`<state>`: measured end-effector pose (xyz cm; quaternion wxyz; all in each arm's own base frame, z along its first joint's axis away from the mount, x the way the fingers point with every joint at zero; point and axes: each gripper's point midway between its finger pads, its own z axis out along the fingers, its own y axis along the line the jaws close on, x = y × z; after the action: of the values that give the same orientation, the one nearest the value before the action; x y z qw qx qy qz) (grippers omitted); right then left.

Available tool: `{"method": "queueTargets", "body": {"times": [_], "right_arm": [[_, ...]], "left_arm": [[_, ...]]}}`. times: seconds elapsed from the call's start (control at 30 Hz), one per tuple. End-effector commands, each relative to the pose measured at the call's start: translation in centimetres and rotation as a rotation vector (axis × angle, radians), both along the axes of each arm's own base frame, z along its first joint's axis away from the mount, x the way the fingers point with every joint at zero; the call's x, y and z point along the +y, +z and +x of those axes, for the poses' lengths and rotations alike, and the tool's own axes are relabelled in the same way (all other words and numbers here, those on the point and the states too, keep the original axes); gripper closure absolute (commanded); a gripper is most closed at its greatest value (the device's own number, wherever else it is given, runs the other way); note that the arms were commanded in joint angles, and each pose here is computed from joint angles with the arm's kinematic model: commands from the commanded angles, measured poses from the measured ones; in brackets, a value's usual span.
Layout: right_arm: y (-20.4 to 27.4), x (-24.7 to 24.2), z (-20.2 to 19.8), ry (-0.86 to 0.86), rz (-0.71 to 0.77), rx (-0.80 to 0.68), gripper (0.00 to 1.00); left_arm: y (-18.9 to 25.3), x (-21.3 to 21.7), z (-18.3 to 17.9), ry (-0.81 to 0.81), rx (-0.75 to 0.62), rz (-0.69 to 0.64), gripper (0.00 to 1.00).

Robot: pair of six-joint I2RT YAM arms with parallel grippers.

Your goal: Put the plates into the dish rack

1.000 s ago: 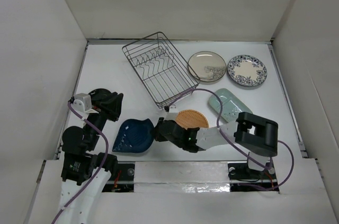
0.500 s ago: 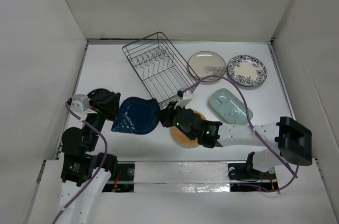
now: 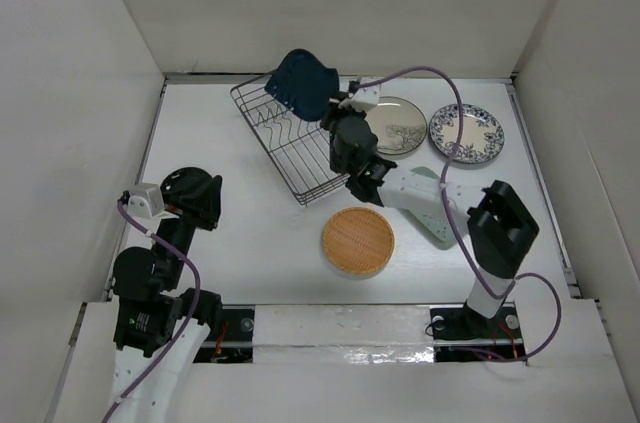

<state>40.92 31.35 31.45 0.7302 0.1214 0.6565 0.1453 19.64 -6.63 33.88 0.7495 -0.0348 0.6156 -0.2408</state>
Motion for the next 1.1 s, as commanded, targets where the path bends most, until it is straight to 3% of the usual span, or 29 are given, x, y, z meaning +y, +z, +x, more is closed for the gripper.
{"method": "queueTargets", "body": {"times": [0.0,0.23,0.27,0.53,1.07], "right_arm": [[10.0,-3.8,2.1,-0.190,0.184,-0.243,1.00],[9.1,-3.9,7.8,-0.387,-0.036,-0.303,1.00],[7.2,-2.9,8.8,-0.394,-0.113,-0.286,1.00],[6.0,-2.4,13.2,-0.398,-0.218,-0.305,1.00],[1.3,-1.2,13.7,-0.363,-0.309,-0.236,1.00]], "left_arm": [[1.2,-0.4,-0.3,-0.027,-0.042,0.003,0.75],[0.7,-0.8,0.2,-0.041,-0.015,0.012,0.76],[0.7,-0.8,0.2,-0.040,-0.013,0.014,0.76],[0.2,-1.2,0.7,-0.053,0.006,0.025,0.76],[0.2,-1.3,0.8,-0.057,0.008,0.024,0.76]]}}
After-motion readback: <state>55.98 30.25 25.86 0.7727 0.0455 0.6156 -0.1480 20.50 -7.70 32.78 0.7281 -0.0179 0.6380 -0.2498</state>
